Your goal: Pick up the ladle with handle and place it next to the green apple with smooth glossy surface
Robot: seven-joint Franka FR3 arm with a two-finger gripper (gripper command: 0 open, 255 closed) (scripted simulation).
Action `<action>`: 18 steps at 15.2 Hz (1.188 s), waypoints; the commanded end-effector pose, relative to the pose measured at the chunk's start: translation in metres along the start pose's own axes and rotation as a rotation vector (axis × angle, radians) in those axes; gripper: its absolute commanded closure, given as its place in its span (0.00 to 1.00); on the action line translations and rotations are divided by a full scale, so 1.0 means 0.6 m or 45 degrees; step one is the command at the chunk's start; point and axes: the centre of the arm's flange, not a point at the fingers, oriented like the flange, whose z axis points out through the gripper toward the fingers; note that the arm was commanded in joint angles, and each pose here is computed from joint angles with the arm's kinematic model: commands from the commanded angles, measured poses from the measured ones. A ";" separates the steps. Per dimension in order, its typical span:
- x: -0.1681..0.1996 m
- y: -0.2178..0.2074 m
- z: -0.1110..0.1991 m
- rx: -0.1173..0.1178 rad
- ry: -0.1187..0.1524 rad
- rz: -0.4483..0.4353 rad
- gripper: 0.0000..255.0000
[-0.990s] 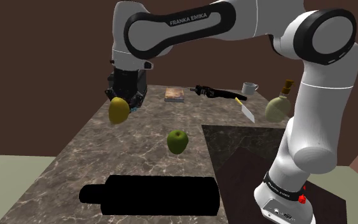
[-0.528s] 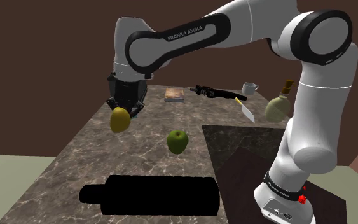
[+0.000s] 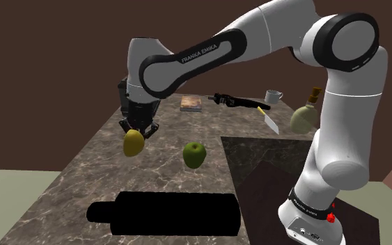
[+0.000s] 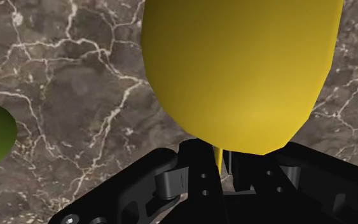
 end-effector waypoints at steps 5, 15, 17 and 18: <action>0.003 0.004 0.051 0.001 0.000 0.000 1.00; 0.009 0.013 0.124 0.001 0.000 0.000 1.00; 0.009 0.013 0.124 0.001 0.000 0.000 1.00; 0.009 0.013 0.124 0.001 0.000 0.000 1.00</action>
